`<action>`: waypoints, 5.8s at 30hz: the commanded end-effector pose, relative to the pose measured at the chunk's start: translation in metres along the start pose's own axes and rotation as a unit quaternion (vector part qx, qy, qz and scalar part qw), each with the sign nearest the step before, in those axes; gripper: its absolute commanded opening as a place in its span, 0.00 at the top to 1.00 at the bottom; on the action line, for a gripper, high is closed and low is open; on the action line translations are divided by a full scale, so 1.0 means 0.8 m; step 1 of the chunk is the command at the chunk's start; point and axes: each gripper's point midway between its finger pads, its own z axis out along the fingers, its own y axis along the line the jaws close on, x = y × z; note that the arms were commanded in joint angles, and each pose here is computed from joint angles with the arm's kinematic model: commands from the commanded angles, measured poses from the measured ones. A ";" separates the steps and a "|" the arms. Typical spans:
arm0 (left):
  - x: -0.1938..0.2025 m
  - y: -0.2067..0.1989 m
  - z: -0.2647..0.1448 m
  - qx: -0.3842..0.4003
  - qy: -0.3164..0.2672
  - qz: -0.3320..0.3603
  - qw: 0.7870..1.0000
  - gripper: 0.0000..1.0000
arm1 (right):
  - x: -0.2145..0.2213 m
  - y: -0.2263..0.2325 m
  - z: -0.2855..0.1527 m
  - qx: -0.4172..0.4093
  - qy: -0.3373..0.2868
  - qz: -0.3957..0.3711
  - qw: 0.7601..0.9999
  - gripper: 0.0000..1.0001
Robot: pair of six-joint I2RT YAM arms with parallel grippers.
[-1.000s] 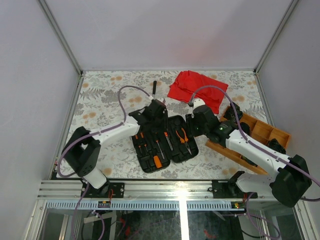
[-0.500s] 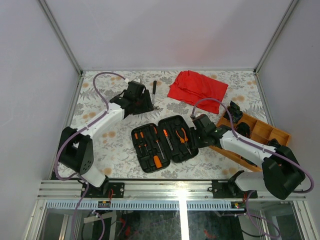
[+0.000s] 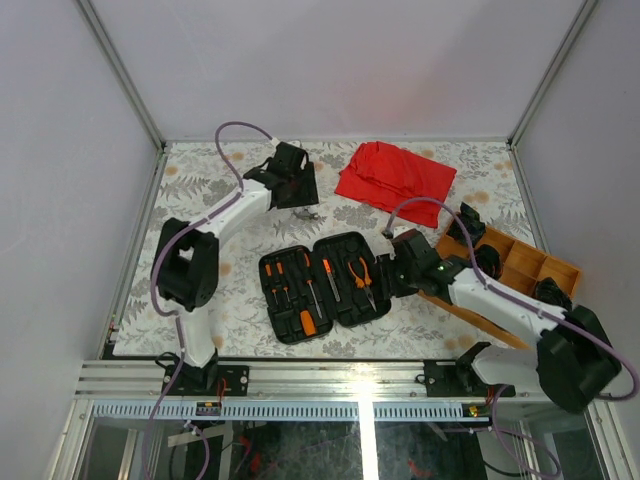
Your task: Sort the tools into containers
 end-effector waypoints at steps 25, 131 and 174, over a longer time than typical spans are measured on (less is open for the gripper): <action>-0.057 0.042 0.175 -0.063 0.046 0.038 0.996 0.49 | -0.029 -0.013 -0.049 0.026 -0.100 0.003 0.995 0.49; 0.168 -0.026 -0.183 0.105 -0.054 -0.097 0.988 0.48 | -0.167 0.063 -0.096 -0.115 -0.309 0.127 0.936 1.00; 0.199 0.174 -0.078 -0.075 0.014 -0.176 0.982 0.95 | -0.162 0.127 -0.091 -0.226 -0.262 -0.046 0.937 1.00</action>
